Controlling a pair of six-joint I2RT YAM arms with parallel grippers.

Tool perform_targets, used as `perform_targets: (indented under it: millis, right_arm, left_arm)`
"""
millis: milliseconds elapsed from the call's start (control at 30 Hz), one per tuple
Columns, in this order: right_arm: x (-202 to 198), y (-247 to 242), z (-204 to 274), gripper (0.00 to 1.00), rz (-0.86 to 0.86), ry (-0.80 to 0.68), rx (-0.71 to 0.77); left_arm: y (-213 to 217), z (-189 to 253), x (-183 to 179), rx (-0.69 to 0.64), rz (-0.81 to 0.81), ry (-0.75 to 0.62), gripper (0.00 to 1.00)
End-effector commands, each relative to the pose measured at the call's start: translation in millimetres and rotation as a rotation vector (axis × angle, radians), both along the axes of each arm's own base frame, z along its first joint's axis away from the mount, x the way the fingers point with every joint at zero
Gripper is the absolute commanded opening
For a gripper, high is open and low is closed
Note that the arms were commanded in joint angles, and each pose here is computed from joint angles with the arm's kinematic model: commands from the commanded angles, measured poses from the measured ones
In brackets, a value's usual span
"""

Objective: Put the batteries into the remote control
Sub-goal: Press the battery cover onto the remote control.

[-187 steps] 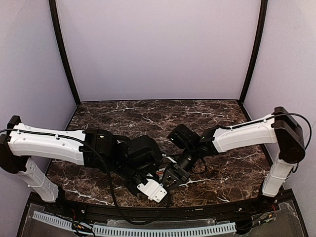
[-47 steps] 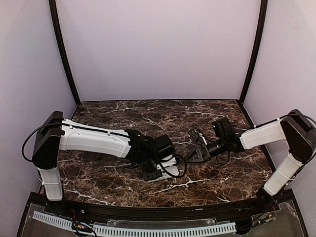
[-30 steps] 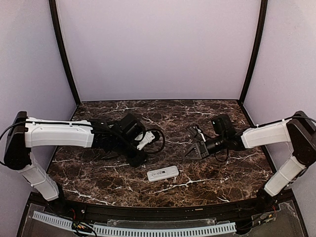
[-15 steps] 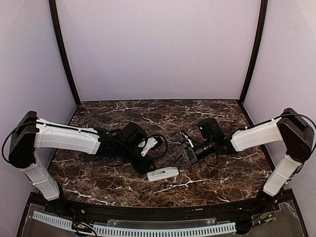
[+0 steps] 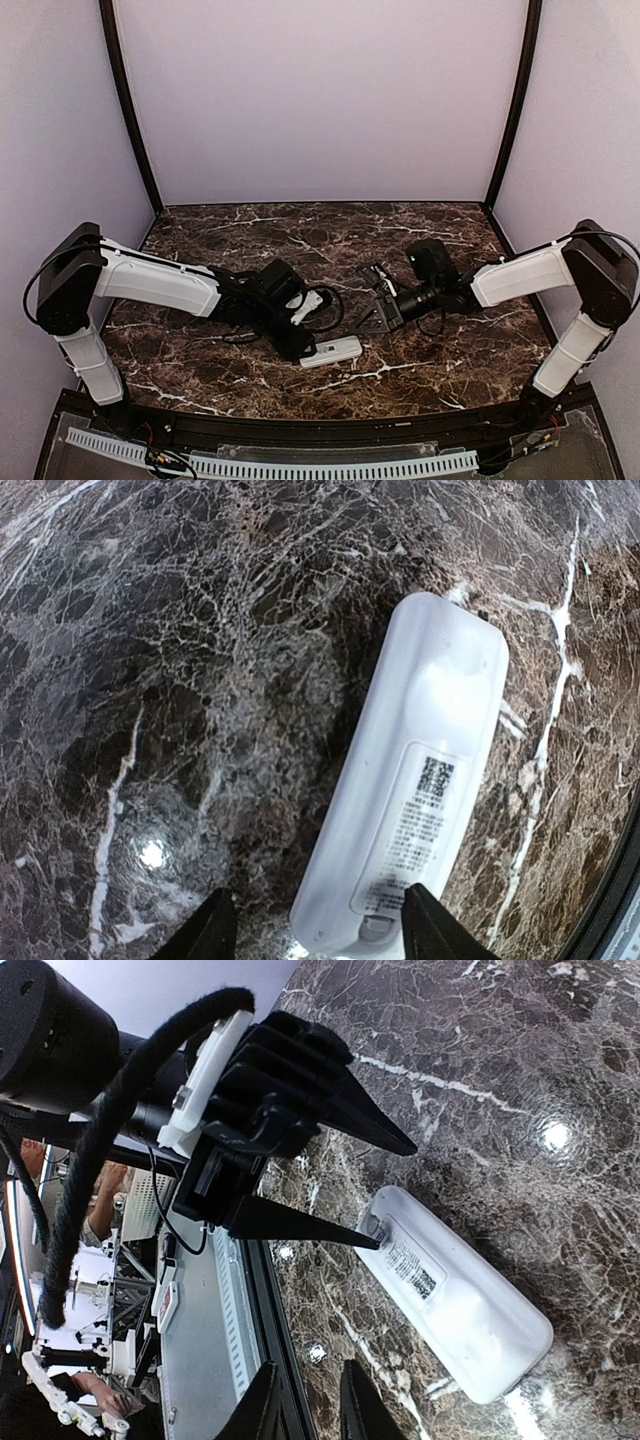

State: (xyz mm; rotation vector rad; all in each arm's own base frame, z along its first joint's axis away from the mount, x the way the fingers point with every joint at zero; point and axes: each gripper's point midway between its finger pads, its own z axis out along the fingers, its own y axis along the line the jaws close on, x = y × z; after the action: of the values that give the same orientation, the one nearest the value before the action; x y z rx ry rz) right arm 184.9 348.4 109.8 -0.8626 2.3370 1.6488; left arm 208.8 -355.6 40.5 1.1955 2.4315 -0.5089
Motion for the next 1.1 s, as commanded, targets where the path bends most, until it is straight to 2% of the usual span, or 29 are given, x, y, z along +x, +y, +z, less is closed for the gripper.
perform_targets:
  millis: [0,233,333,800,867,900,933,967,1067]
  right_arm:
    - [3.7,-1.3,9.5,0.20,-0.014,-0.029,0.031]
    - [3.3,2.1,8.1,0.14,-0.024,-0.008,0.042]
    - [0.2,6.7,3.9,0.12,-0.027,0.005,0.040]
    - [-4.9,26.3,-10.7,0.10,-0.022,0.019,0.008]
    - [-5.3,30.7,-13.4,0.10,-0.019,0.017,-0.003]
    - [-5.2,32.8,-14.6,0.09,-0.017,0.014,-0.006]
    - [-5.8,35.1,-16.6,0.09,-0.013,0.015,-0.012]
    - [-6.0,37.3,-17.5,0.09,-0.009,0.012,-0.015]
    - [-6.4,44.0,-21.9,0.08,0.000,0.003,-0.033]
  left_arm:
    - [1.6,-5.1,-1.0,0.038,-0.012,-0.008,0.56]
    - [10.5,-23.2,-6.0,0.115,-0.008,0.014,0.54]
    - [11.2,-20.5,-6.7,0.100,0.009,0.015,0.54]
    - [10.2,66.6,15.5,-0.155,0.164,-0.110,0.61]
    - [18.1,73.5,18.2,-0.180,0.224,-0.124,0.65]
    - [17.5,83.4,19.0,-0.230,0.262,-0.121,0.68]
    - [23.8,74.4,14.3,-0.230,0.280,-0.101,0.69]
    - [20.9,84.9,14.9,-0.305,0.319,-0.090,0.72]
    - [31.5,74.7,9.9,-0.375,0.427,-0.036,0.74]
